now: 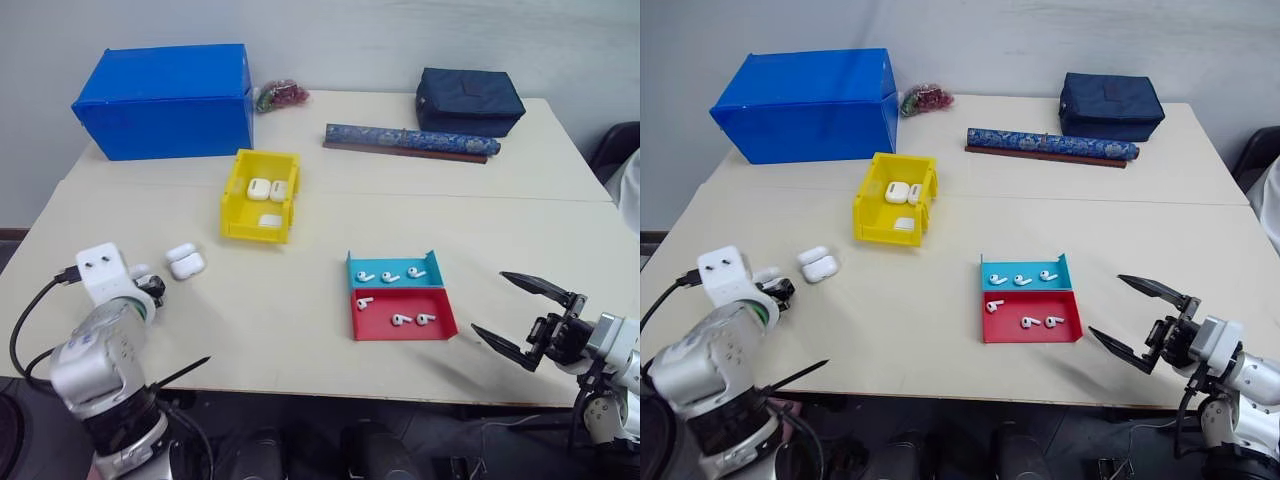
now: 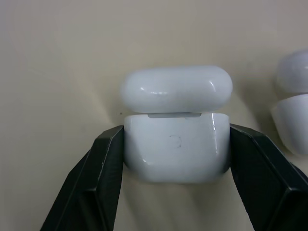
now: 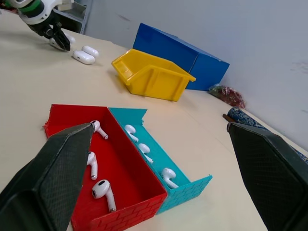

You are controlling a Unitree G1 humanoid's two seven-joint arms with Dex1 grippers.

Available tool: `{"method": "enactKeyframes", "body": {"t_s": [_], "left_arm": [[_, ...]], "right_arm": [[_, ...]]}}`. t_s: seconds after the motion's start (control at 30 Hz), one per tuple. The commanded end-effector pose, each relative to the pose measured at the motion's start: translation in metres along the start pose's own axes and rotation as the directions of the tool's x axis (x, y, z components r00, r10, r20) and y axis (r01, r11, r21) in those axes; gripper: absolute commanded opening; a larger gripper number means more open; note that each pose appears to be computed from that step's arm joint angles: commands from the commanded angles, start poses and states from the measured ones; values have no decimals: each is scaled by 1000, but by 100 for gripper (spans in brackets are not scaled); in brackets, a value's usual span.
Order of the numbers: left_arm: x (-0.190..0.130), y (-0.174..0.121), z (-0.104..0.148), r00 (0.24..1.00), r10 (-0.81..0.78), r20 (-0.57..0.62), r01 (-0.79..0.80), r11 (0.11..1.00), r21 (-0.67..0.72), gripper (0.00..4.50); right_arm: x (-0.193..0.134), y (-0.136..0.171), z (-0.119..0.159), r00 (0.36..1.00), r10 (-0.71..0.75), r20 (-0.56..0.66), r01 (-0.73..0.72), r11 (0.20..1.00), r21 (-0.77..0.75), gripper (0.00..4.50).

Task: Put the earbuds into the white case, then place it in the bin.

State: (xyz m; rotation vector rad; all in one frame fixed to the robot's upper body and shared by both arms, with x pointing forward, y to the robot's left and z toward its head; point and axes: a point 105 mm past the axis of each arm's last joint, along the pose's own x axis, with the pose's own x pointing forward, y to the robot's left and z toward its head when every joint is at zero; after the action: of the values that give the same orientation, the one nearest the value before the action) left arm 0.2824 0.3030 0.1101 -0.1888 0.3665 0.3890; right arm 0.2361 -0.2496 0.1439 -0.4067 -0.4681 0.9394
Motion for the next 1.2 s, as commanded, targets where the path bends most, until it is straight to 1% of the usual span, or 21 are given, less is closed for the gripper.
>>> {"method": "enactKeyframes", "body": {"t_s": [0.03, 0.07, 0.1, 0.13, 0.17, 0.23, 0.3, 0.37, 0.43, 0.47, 0.57, 0.6, 0.63, 0.67, 0.7, 0.77, 0.83, 0.9, 0.97, 1.07, 1.2], "left_arm": [[-29, -7, 53, 904, -269, 334, 253, 963, 90, 280], [-38, -16, 59, 854, -364, 372, 324, 931, 167, 280], [-53, -34, 65, 756, -521, 395, 437, 852, 287, 280], [-68, -51, 65, 660, -648, 381, 530, 761, 375, 280], [-88, -70, 66, 527, -765, 369, 610, 643, 463, 280], [-114, -96, 59, 333, -894, 301, 695, 448, 562, 280], [-139, -120, 50, 125, -967, 224, 763, 237, 601, 280], [-171, -149, 33, -162, -981, 110, 806, -67, 588, 280], [-183, -166, 23, -335, -939, 81, 791, -234, 565, 280], [-183, -171, 23, -385, -917, 103, 783, -265, 563, 280], [-178, -181, 6, -458, -888, 46, 739, -351, 575, 280], [-177, -184, 3, -480, -876, 51, 729, -366, 578, 280], [-178, -185, 2, -502, -863, 63, 726, -381, 572, 280], [-178, -187, 0, -514, -855, 67, 723, -390, 571, 280], [-177, -188, -1, -524, -849, 68, 717, -396, 574, 280], [-176, -191, -5, -548, -834, 67, 699, -413, 583, 280], [-176, -192, -9, -567, -820, 80, 693, -422, 584, 280], [-175, -193, -12, -569, -816, 105, 708, -421, 567, 280], [-175, -192, -16, -571, -808, 145, 725, -414, 551, 280], [-173, -192, -20, -556, -818, 149, 737, -403, 542, 280], [-169, -195, -15, -544, -825, 151, 732, -379, 567, 280]], "right_arm": [[-5, -6, 6, 1000, -5, -15, 5, 999, 32, 450], [-7, -6, 5, 1000, -4, -29, 6, 999, 54, 450], [-11, -5, 5, 999, 9, -46, -6, 997, 74, 450], [-15, -5, 6, 998, 21, -64, -16, 996, 83, 450], [-20, -7, 7, 996, 28, -82, -21, 996, 84, 450], [-28, -11, 11, 994, 28, -110, -19, 996, 85, 450], [-38, -14, 14, 990, 39, -136, -28, 996, 81, 450], [-57, -14, 14, 980, 45, -196, -30, 996, 79, 450], [-80, -11, 12, 960, 47, -276, -24, 996, 88, 450], [-90, -12, 11, 949, 33, -314, -5, 996, 91, 450], [-120, -14, 8, 896, -1, -444, 59, 991, 118, 450], [-133, -11, -2, 829, 25, -558, 90, 980, 178, 450], [-148, -10, -12, 735, 50, -676, 129, 969, 213, 450], [-156, -15, -18, 680, 26, -733, 169, 967, 191, 450], [-160, -20, -20, 652, 4, -758, 190, 967, 168, 450], [-135, -29, -11, 720, 3, -693, 144, 978, 153, 450], [-95, -27, 0, 769, 109, -630, 30, 978, 206, 450], [-58, -15, 9, 773, 237, -588, -83, 957, 277, 450], [-25, -1, 17, 752, 348, -559, -183, 926, 330, 450], [15, 11, 20, 695, 410, -590, -272, 911, 311, 450], [53, 25, 19, 649, 444, -618, -288, 895, 340, 450]]}}
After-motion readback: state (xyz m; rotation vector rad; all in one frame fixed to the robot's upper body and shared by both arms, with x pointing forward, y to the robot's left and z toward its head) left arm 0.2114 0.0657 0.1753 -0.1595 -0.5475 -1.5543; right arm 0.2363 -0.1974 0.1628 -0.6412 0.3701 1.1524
